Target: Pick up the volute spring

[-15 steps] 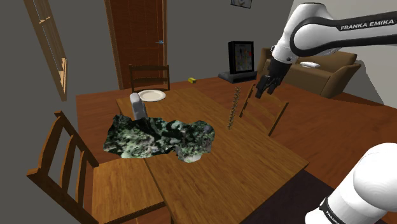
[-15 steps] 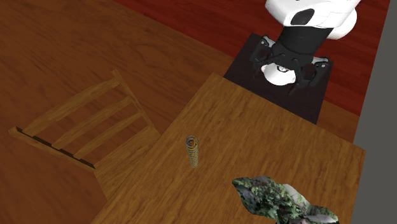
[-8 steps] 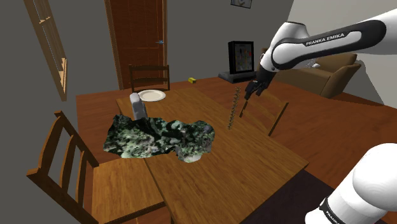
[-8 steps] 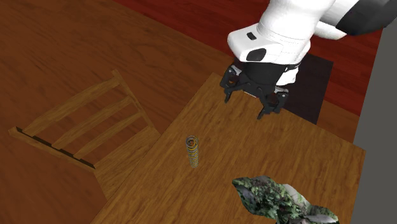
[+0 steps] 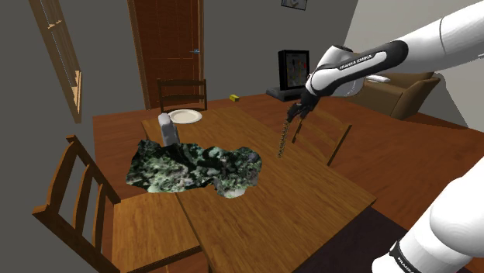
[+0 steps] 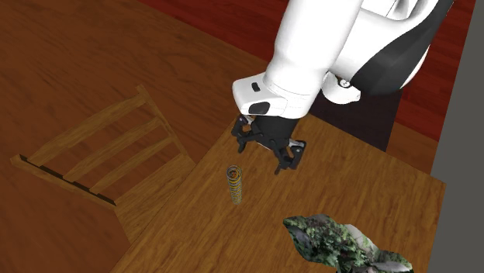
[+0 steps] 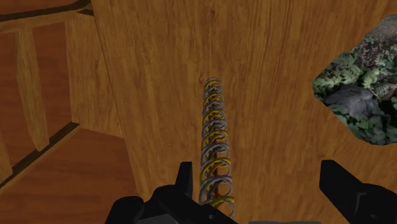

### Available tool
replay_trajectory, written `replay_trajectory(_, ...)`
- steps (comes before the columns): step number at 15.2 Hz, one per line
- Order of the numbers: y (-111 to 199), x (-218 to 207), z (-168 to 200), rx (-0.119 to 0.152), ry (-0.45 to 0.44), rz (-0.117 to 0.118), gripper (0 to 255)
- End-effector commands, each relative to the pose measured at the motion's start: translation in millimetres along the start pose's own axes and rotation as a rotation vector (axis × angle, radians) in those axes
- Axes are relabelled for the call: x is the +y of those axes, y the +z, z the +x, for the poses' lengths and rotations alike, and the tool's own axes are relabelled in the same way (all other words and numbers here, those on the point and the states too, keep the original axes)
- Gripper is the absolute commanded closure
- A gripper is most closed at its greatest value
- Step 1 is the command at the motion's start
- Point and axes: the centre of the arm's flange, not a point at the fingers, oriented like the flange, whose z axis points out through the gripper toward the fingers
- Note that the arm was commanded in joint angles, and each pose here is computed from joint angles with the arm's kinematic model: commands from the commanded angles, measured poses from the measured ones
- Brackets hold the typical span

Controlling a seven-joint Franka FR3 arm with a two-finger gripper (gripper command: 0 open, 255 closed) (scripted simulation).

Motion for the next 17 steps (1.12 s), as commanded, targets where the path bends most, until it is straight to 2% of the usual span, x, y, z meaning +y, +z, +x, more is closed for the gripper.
replay_trajectory(1, 18, 12, 12, 0.026, 0.003, -0.004, 0)
replay_trajectory(4, 40, 24, 29, 0.055, 0.006, -0.007, 0)
replay_trajectory(13, 78, 24, 15, 0.055, 0.006, -0.007, 0)
replay_trajectory(14, 78, 24, 16, 0.055, 0.007, -0.007, 255)
replay_trajectory(17, 77, 24, 16, 0.055, 0.007, -0.007, 255)
